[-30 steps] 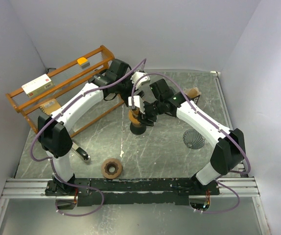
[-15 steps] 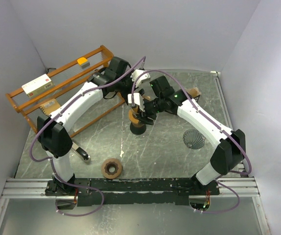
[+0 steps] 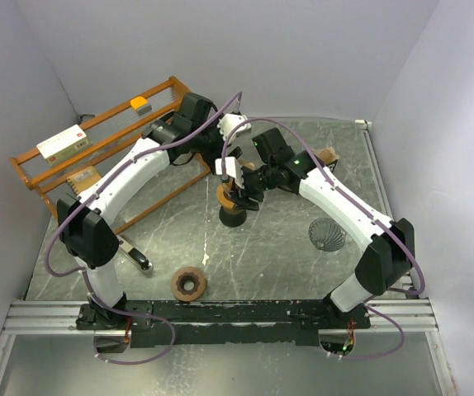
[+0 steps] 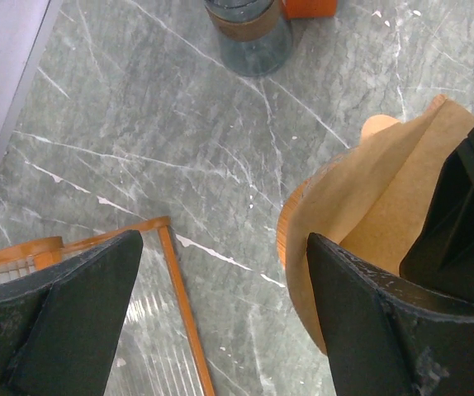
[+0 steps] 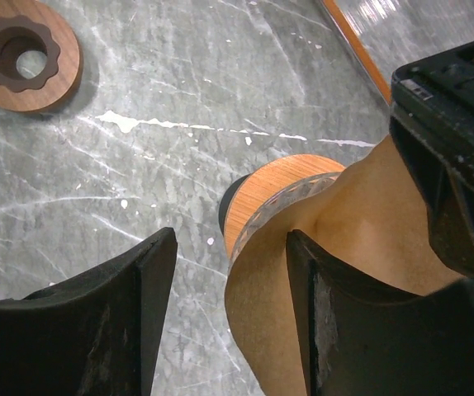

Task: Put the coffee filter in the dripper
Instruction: Place the coffee filter in the coffee dripper.

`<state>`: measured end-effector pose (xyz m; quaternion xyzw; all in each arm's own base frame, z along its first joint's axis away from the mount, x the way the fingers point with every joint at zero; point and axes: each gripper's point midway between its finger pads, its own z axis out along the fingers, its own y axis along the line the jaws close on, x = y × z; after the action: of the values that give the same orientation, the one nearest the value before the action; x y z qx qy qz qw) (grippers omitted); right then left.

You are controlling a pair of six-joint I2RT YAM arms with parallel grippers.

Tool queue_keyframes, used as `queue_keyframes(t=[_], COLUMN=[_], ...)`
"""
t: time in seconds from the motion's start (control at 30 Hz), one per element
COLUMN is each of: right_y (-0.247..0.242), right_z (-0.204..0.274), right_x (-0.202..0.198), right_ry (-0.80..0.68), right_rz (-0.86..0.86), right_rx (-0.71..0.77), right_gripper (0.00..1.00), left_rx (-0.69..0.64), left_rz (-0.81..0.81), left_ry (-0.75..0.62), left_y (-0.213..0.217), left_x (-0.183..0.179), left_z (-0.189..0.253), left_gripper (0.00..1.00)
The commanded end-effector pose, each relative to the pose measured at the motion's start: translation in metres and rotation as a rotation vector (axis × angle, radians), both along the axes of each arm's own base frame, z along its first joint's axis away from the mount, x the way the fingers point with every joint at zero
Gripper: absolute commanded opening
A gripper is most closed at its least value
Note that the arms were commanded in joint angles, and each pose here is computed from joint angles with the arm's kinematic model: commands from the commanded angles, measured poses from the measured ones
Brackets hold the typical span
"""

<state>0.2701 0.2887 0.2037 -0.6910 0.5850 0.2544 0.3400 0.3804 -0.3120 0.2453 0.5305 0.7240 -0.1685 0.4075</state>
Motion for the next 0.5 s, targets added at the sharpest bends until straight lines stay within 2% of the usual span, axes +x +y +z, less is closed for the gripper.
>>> queue_keyframes(t=[0.0, 0.47], right_y=[-0.001, 0.002], right_z=[0.003, -0.011], right_x=[0.002, 0.000], right_ry=[-0.013, 0.029], right_rz=[-0.012, -0.004], right_rx=[0.010, 0.006], right_gripper=[0.56, 0.54], left_rx=[-0.065, -0.101], left_rz=[-0.072, -0.079], left_ry=[-0.023, -0.034], left_y=[-0.007, -0.004], left_x=[-0.018, -0.027], left_z=[0.030, 0.045], left_gripper=[0.93, 0.93])
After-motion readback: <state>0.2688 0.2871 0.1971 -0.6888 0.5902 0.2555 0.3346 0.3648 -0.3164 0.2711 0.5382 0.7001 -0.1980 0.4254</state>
